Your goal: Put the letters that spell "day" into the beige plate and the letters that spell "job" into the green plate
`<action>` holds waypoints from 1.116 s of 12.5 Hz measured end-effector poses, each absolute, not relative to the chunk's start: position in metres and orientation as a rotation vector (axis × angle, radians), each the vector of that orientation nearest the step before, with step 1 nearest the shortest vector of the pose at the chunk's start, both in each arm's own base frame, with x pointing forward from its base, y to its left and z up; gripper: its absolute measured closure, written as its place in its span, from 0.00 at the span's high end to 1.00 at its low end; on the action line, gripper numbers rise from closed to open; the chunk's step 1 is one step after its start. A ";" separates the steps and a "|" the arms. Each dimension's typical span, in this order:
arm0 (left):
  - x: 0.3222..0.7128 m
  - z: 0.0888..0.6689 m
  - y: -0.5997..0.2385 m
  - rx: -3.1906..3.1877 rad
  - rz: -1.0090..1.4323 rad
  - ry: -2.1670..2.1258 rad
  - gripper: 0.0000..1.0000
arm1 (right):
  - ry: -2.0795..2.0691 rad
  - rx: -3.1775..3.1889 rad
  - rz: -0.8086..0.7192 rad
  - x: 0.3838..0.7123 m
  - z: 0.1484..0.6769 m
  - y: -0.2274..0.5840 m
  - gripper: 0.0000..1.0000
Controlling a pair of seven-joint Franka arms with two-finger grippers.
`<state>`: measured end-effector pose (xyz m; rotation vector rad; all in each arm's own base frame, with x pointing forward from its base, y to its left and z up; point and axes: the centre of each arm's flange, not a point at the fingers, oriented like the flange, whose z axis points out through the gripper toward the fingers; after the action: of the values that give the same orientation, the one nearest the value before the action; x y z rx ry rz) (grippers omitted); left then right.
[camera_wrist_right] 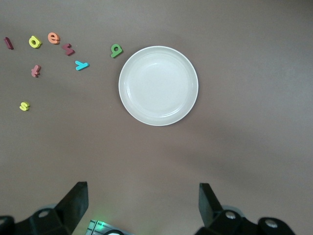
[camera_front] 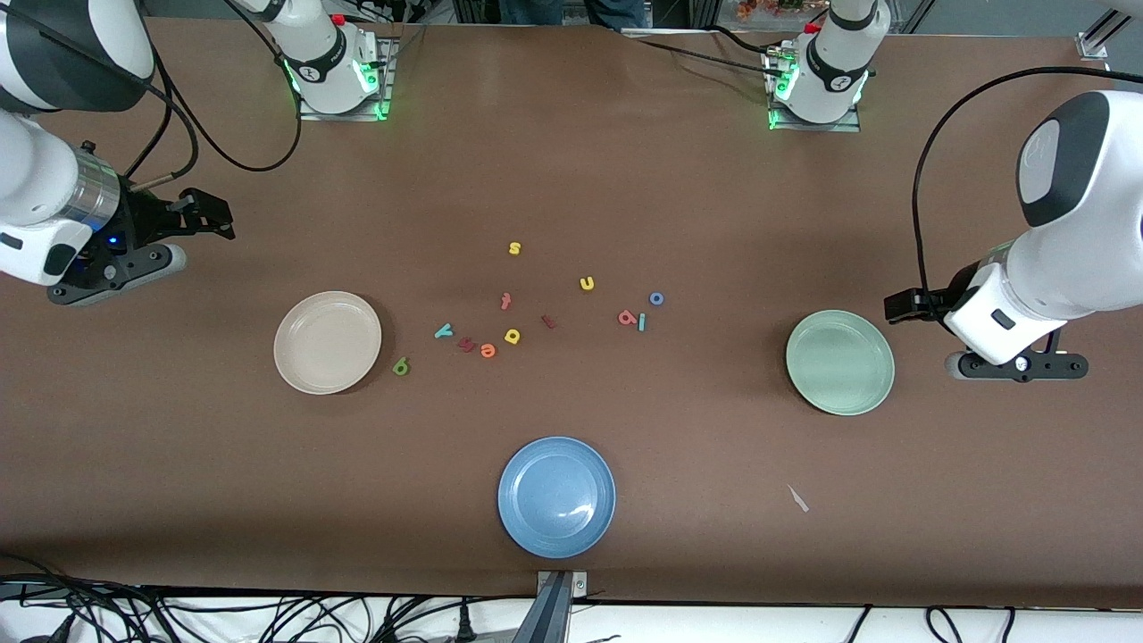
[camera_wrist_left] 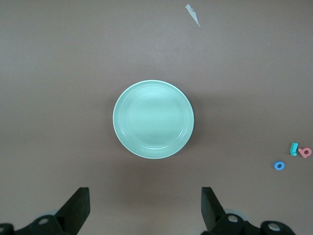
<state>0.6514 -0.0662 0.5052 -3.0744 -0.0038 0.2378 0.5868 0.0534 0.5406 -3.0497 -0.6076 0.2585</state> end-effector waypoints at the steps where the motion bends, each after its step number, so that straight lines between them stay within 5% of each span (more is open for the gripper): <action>1: 0.651 0.505 -0.067 -3.074 0.238 -0.002 1.00 | -0.608 -3.050 0.259 0.587 0.540 0.053 1.00; 14: 0.652 0.505 -0.065 -3.074 0.238 -0.008 1.00 | -0.603 -3.061 0.196 0.592 0.542 0.053 1.00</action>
<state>0.6516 -0.0645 0.5052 -3.0743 -0.0079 0.2379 0.5924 0.0526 0.5424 -3.0605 -0.6028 0.1962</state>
